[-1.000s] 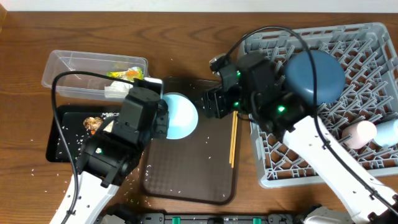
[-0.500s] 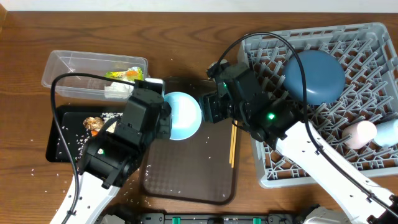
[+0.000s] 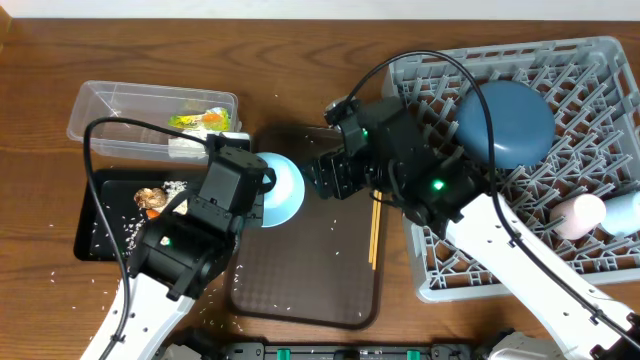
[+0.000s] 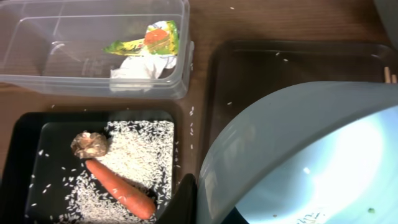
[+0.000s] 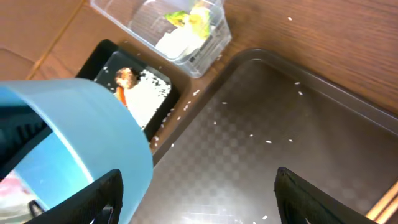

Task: Sort waste into correct bins and load items into the dishwasher rack
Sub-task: 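Hand the light-blue bowl from the left gripper to the right gripper, then place the light-blue bowl into the dish rack with the right gripper, then release the bowl and withdraw the right gripper from the rack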

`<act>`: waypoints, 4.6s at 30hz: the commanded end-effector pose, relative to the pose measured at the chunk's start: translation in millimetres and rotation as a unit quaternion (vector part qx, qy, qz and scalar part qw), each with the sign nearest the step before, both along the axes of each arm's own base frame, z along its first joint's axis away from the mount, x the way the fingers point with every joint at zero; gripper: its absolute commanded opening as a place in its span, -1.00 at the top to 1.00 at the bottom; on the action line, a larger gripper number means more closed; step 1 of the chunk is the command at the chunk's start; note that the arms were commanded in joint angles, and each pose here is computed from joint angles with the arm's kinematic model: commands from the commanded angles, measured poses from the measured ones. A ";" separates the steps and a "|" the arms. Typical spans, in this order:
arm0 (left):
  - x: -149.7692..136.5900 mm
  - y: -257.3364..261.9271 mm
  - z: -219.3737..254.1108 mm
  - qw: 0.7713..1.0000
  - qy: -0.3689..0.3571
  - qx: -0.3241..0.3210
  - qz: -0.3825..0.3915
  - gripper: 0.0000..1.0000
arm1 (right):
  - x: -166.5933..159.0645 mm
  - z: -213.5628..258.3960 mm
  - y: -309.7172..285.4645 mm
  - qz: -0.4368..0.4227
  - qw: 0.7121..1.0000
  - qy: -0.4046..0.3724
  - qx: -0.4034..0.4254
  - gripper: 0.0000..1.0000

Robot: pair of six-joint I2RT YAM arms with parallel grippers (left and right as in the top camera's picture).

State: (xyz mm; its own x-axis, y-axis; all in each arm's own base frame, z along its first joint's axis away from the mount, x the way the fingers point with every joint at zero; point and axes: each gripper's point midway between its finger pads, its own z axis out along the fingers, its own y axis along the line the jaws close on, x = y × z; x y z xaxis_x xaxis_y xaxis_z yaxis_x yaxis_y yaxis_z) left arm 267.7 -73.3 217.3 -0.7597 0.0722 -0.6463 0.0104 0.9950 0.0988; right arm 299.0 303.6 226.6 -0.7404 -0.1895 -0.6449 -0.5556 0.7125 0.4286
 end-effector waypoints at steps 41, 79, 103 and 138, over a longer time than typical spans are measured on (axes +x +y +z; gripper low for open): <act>12.0 -46.8 16.4 0.992 -0.021 -0.116 -0.053 0.05 | 39.1 -1.1 -105.2 -0.201 0.962 -0.075 -0.169 0.98; -1.3 -39.9 10.0 0.993 0.003 -0.106 -0.051 -0.56 | 31.3 49.6 -268.3 -0.442 0.751 -0.186 -0.454 0.97; -0.3 -40.4 3.7 0.994 0.014 -0.101 -0.050 -0.74 | 97.1 -5.6 -262.6 -0.448 0.588 -0.235 -0.631 0.98; -0.8 -40.2 3.3 0.994 0.016 -0.100 -0.050 -0.74 | 100.4 -26.5 -278.7 -0.402 0.563 -0.203 -0.693 0.98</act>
